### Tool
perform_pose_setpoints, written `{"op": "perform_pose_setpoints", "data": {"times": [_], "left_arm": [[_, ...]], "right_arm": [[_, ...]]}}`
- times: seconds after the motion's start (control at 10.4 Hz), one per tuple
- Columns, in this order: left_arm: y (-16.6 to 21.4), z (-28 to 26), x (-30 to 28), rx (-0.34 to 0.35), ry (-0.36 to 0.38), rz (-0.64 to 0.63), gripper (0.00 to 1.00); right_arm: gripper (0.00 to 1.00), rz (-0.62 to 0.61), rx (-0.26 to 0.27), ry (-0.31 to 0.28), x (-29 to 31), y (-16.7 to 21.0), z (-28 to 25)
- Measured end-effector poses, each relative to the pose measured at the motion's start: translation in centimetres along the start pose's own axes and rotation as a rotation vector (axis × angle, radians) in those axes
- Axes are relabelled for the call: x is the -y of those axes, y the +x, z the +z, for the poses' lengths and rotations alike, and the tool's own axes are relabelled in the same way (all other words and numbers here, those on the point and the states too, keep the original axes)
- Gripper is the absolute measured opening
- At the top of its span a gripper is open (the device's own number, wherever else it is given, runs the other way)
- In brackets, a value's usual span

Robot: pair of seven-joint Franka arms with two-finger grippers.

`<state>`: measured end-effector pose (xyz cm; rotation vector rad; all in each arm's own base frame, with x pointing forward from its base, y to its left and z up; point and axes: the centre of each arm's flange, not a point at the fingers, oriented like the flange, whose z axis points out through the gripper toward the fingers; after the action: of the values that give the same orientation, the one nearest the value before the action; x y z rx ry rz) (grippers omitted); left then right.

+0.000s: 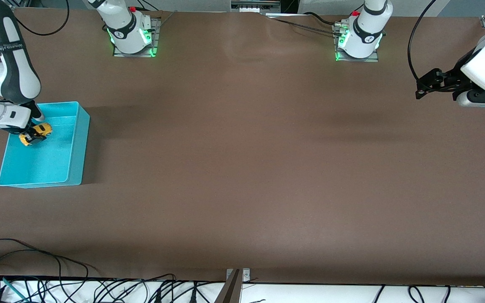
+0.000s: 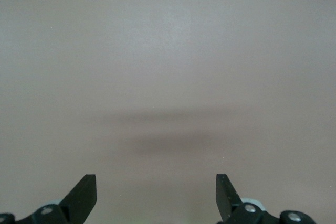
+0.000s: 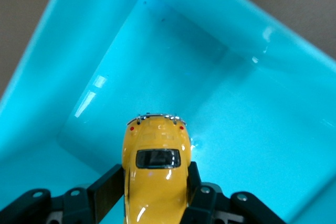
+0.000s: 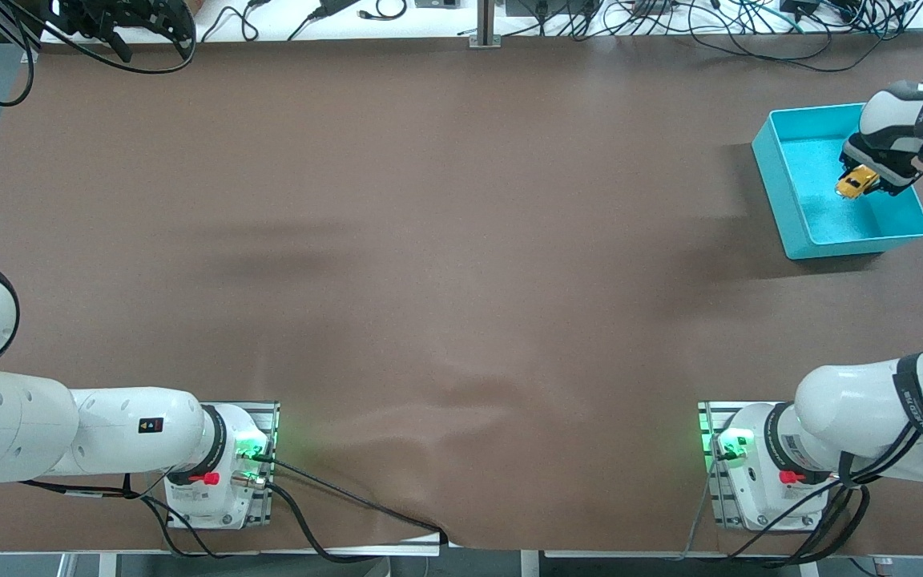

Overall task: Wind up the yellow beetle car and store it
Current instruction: 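Lower the car into the blue bin and open the right gripper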

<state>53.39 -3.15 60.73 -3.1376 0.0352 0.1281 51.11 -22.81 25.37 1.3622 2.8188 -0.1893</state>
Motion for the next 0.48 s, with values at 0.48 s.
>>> {"op": "perform_pose_setpoints", "data": {"times": [0.48], "left_arm": [[0.0,0.0,0.0,0.0,0.0,0.0,1.0]], "right_arm": [[0.53,0.031,-0.038,0.011,2.9,-0.5,6.8]]}}
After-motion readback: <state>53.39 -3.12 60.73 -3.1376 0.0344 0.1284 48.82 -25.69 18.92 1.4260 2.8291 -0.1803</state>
